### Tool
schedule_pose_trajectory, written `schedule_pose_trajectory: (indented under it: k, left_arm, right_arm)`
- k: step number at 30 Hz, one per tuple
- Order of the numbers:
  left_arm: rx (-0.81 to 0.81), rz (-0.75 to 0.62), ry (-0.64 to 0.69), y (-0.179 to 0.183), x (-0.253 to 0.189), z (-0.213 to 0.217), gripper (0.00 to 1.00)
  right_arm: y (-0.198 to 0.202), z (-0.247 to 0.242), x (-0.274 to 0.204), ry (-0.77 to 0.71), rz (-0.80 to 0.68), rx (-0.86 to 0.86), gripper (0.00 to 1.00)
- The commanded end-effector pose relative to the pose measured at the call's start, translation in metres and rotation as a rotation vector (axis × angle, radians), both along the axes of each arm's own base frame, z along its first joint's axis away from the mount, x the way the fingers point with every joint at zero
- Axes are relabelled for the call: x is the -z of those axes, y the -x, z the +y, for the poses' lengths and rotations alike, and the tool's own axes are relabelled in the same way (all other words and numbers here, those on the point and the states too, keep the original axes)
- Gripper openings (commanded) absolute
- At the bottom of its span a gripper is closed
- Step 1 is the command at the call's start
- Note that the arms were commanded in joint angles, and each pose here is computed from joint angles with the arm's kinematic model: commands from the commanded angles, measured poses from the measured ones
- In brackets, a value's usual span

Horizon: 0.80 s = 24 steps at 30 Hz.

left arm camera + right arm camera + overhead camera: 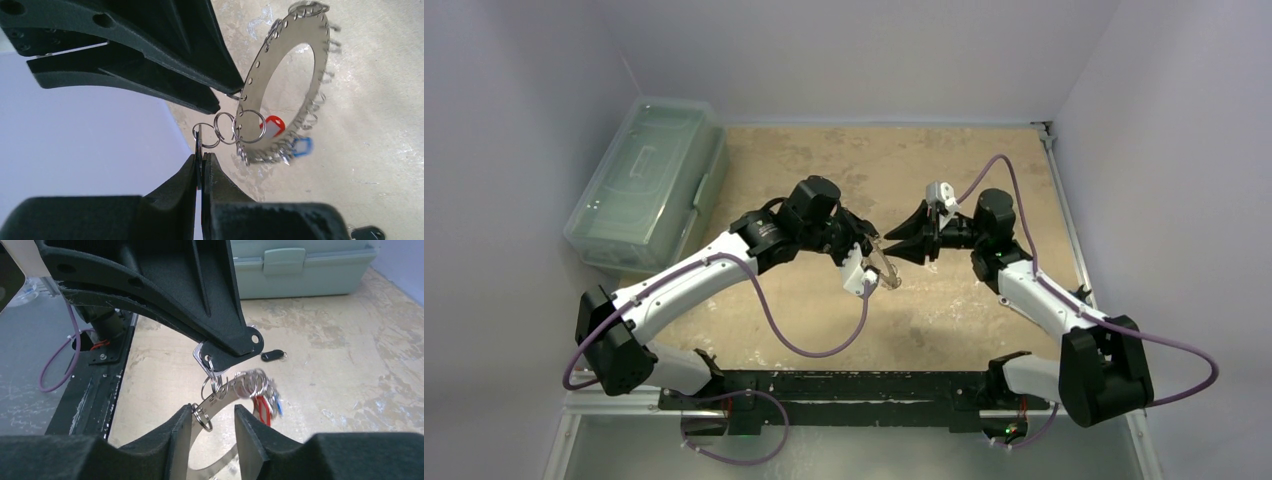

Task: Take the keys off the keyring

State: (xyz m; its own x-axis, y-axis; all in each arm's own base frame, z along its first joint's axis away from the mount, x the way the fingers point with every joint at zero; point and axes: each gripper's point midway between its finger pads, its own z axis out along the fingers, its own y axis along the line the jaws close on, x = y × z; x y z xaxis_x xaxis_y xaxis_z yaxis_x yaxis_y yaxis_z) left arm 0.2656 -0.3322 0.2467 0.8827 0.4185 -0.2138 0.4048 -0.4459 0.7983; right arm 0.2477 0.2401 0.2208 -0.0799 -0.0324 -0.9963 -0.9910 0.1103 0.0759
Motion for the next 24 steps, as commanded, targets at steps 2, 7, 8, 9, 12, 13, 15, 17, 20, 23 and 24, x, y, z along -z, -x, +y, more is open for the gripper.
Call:
schedule_pose_trajectory:
  k: [2, 7, 8, 9, 12, 13, 15, 17, 20, 23, 24]
  left_arm:
    - [0.011, 0.002, 0.053, 0.003, -0.028, -0.007, 0.0]
    - [-0.017, 0.04, 0.061, 0.002, -0.024, -0.011, 0.0]
    - [-0.019, 0.045, 0.064, 0.002, -0.024, -0.012, 0.0]
    - [-0.021, 0.048, 0.066, 0.001, -0.024, -0.012, 0.0]
    - [-0.024, 0.052, 0.077, 0.0, -0.027, -0.014, 0.0]
    - [-0.026, 0.053, 0.081, 0.0, -0.028, -0.015, 0.0]
    - [-0.03, 0.056, 0.085, -0.001, -0.03, -0.016, 0.0]
    - [-0.028, 0.057, 0.089, 0.0, -0.031, -0.016, 0.0]
    - [-0.034, 0.061, 0.095, 0.0, -0.032, -0.016, 0.0]
    - [-0.043, 0.061, 0.105, -0.001, -0.036, -0.016, 0.0]
    - [-0.045, 0.063, 0.106, -0.001, -0.036, -0.015, 0.0]
  right_arm:
    - [-0.007, 0.003, -0.029, -0.002, -0.08, -0.022, 0.43]
    - [-0.007, 0.004, -0.026, 0.017, -0.081, -0.028, 0.44]
    - [-0.006, 0.005, -0.026, 0.017, -0.082, -0.03, 0.43]
    - [-0.006, 0.006, -0.025, 0.018, -0.081, -0.029, 0.43]
    - [-0.007, 0.007, -0.023, 0.023, -0.081, -0.021, 0.42]
    - [-0.008, 0.008, -0.022, 0.025, -0.079, -0.016, 0.42]
    - [-0.008, 0.008, -0.019, 0.028, -0.075, -0.014, 0.4]
    - [-0.008, 0.01, -0.017, 0.029, -0.071, -0.014, 0.35]
    - [-0.01, 0.01, -0.015, 0.035, -0.069, 0.001, 0.3]
    - [-0.012, 0.01, -0.012, 0.042, -0.069, 0.01, 0.26]
    - [-0.013, 0.01, -0.011, 0.044, -0.068, 0.013, 0.22]
